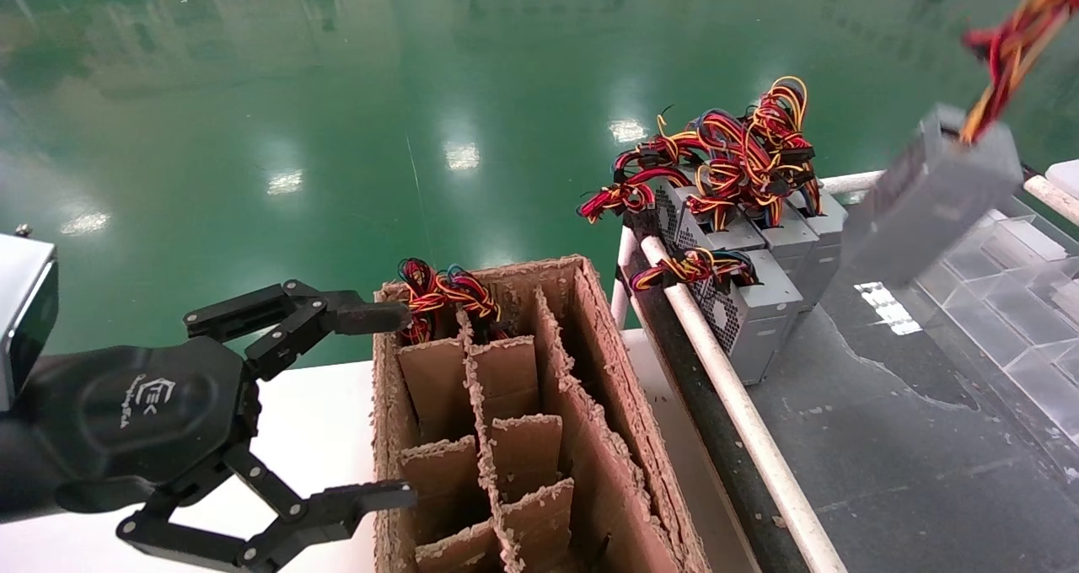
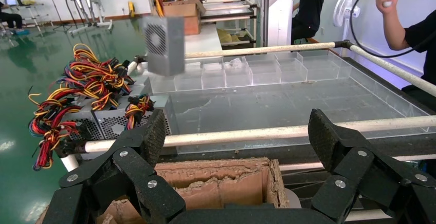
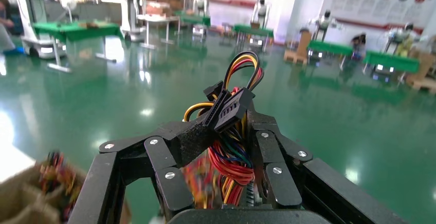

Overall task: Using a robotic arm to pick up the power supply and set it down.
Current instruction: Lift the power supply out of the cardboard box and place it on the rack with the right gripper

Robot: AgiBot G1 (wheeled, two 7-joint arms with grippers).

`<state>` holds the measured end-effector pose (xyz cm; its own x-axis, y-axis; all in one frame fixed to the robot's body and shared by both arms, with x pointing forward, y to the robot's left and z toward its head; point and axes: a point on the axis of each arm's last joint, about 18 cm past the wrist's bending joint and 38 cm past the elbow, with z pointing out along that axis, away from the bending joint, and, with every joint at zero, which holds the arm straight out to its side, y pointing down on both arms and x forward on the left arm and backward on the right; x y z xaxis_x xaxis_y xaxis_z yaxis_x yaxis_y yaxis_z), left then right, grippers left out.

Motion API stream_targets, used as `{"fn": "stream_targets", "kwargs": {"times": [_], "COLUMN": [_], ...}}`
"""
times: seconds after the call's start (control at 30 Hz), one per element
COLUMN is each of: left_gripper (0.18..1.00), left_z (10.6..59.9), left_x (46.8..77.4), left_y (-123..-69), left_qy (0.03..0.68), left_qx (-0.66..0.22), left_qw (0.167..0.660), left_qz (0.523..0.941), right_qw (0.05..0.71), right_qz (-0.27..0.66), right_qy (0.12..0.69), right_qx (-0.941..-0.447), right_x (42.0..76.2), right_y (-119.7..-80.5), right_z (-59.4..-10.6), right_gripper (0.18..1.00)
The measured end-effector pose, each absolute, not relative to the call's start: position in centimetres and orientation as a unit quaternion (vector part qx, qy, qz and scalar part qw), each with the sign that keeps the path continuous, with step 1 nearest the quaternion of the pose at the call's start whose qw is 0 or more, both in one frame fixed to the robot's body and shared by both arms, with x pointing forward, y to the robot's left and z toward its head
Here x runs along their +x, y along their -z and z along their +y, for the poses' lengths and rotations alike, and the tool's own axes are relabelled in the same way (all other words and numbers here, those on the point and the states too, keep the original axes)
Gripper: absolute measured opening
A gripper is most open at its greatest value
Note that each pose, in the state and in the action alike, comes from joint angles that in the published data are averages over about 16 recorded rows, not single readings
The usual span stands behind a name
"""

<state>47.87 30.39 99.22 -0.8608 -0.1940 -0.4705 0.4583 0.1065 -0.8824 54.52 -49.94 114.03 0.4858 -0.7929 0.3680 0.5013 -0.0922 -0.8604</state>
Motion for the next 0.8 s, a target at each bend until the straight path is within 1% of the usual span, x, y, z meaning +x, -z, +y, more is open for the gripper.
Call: {"fn": "stream_targets", "kwargs": {"times": [0.2,0.4,0.6,0.8], "left_gripper": [1.001,1.001,1.001,1.001], "left_z": [30.4,30.4,30.4,30.4], "left_x": [47.9,47.9,47.9,47.9], "left_y": [-99.2,-99.2,-99.2,-99.2], "left_qy": [0.662,0.662,0.662,0.662], "left_qx": [0.094,0.094,0.094,0.094], "left_qw": [0.246,0.246,0.246,0.246], "left_qz": [0.702,0.702,0.702,0.702], "right_qw": [0.655,0.649,0.644,0.64], "right_qz": [0.15,0.159,0.159,0.155], "right_qy": [0.465,0.443,0.433,0.43], "right_qx": [-0.577,-0.597,-0.61,-0.617], "right_x": [54.8,56.6,58.9,60.8], "right_y": [-110.6,-108.1,-106.7,-106.4], "right_z": [-50.4,-49.1,-47.0,-45.0], "right_gripper": [0.221,0.22,0.22,0.22]}}
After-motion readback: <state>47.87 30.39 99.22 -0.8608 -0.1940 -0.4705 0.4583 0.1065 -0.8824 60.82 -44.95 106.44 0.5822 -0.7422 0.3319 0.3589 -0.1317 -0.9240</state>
